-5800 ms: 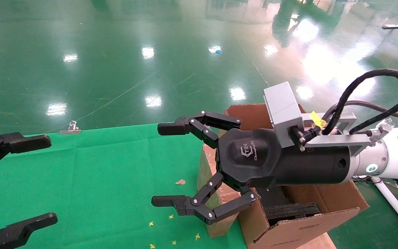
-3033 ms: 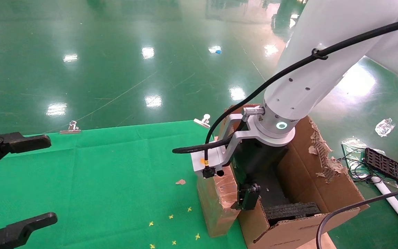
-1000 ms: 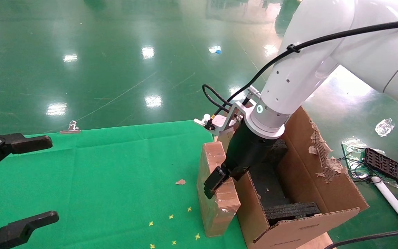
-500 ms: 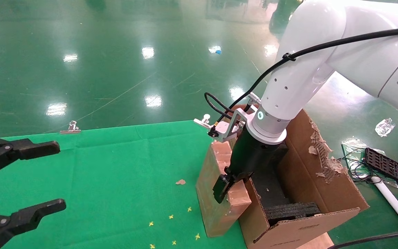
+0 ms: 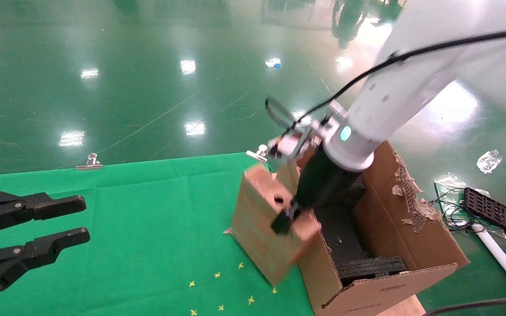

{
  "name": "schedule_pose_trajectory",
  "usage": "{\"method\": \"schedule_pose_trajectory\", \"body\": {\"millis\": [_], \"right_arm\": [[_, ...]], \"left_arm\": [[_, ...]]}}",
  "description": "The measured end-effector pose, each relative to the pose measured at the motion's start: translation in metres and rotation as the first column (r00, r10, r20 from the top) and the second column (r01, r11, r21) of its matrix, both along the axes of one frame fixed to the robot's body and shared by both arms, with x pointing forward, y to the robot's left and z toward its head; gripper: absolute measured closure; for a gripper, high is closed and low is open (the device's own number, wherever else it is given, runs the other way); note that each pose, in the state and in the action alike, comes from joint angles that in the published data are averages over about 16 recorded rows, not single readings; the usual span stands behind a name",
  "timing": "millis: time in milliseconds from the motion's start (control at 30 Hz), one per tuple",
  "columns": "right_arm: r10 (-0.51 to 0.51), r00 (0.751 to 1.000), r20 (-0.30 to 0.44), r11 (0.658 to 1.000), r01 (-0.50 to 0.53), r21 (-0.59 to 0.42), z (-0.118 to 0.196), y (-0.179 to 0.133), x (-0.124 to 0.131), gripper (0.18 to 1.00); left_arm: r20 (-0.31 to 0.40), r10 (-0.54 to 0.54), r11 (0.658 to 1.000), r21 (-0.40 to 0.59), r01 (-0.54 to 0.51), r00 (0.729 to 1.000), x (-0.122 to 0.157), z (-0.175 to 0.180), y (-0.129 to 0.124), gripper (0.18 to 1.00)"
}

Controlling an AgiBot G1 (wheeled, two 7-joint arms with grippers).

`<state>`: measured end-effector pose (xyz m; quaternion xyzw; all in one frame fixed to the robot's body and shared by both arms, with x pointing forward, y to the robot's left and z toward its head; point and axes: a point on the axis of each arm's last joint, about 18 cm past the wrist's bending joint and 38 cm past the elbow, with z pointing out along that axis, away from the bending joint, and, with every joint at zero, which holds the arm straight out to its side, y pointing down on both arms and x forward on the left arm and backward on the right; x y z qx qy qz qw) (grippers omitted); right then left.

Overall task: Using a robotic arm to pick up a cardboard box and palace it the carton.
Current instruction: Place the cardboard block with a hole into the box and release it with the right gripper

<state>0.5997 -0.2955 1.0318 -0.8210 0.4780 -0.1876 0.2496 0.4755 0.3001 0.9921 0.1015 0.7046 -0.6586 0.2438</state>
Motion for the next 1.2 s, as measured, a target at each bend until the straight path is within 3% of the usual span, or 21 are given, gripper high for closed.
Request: {"method": "schedule_pose_trajectory", "body": {"millis": [133, 300, 533, 733, 967, 1200], "right_arm": [[0.015, 0.989, 0.145, 0.999, -0.022, 0.049, 0.041, -0.02, -0.008, 0.809], [-0.018, 0.949, 0.316, 0.996, -0.012, 0.092, 0.09, -0.056, -0.026, 0.837], [-0.133, 0.898, 0.42, 0.989, 0.095, 0.11, 0.123, -0.117, -0.053, 0.846], [-0.25, 0.892, 0.376, 0.968, 0.226, 0.109, 0.108, -0.162, -0.064, 0.848], [-0.373, 0.895, 0.245, 0.928, 0.362, 0.091, 0.066, -0.196, -0.061, 0.85], [-0.453, 0.883, 0.123, 0.891, 0.45, 0.054, 0.025, -0.214, -0.049, 0.851]], "left_arm": [[0.0, 0.0, 1.0, 0.0, 0.0, 1.0, 0.0, 0.0, 0.0, 0.809], [0.0, 0.0, 1.0, 0.0, 0.0, 1.0, 0.0, 0.0, 0.0, 0.893], [0.0, 0.0, 1.0, 0.0, 0.0, 1.0, 0.0, 0.0, 0.0, 0.961], [0.0, 0.0, 1.0, 0.0, 0.0, 1.0, 0.0, 0.0, 0.0, 0.987], [0.0, 0.0, 1.0, 0.0, 0.0, 1.0, 0.0, 0.0, 0.0, 0.99], [0.0, 0.0, 1.0, 0.0, 0.0, 1.0, 0.0, 0.0, 0.0, 0.965]]}}
